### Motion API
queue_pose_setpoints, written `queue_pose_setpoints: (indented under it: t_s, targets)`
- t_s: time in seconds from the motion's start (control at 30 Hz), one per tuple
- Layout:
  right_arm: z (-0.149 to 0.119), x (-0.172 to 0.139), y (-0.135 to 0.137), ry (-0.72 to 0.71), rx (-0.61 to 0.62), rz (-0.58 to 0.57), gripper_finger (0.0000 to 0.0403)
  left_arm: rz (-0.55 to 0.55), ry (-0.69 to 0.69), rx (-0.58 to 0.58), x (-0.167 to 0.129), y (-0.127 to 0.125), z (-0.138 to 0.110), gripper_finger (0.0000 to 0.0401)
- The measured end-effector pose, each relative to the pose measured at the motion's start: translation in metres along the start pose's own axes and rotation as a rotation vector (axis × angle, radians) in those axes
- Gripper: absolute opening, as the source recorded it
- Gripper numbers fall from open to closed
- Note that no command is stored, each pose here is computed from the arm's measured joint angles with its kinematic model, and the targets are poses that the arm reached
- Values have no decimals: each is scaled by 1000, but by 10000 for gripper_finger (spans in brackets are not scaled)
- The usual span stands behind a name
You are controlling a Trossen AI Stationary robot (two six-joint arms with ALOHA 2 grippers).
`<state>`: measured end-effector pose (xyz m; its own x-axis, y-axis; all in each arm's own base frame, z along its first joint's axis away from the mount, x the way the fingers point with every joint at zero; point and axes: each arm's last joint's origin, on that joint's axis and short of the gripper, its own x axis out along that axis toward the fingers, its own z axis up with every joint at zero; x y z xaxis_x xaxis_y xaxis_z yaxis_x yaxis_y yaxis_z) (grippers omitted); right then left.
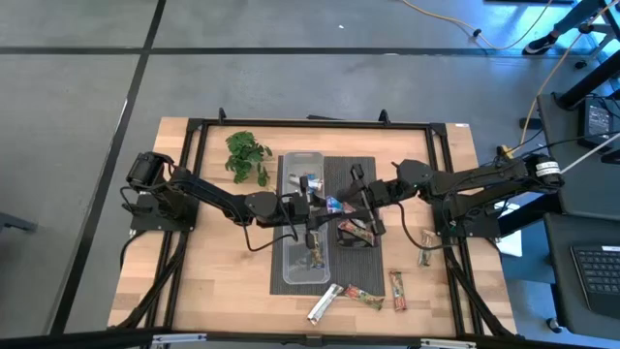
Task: Pick and place Granola Bars by type
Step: Put the blue granola bar into the transparent bin
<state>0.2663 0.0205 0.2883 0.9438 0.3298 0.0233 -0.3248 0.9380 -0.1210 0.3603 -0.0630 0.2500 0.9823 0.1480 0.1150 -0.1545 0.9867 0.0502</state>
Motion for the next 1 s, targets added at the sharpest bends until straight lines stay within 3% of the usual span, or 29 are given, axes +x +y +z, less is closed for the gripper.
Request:
queue_pose_setpoints:
  t_s: [0.23, 0.37, 0.47, 0.7, 1.0]
  targets:
    - [11, -18, 4, 39, -9, 5, 200, -2, 33, 37, 0, 0, -3, 105]
    - [14, -36, 9, 139, 23, 7, 201, -11, 68, 73, -1, -2, -7, 103]
    - [13, -49, 12, 218, 65, -26, 201, -38, 176, 85, -4, -8, -17, 105]
    - [5, -59, 12, 351, 102, -147, 201, -123, 442, 230, -20, -22, -39, 103]
    - [0, -58, 11, 391, 103, -180, 201, -255, 682, 287, -35, -21, -14, 104]
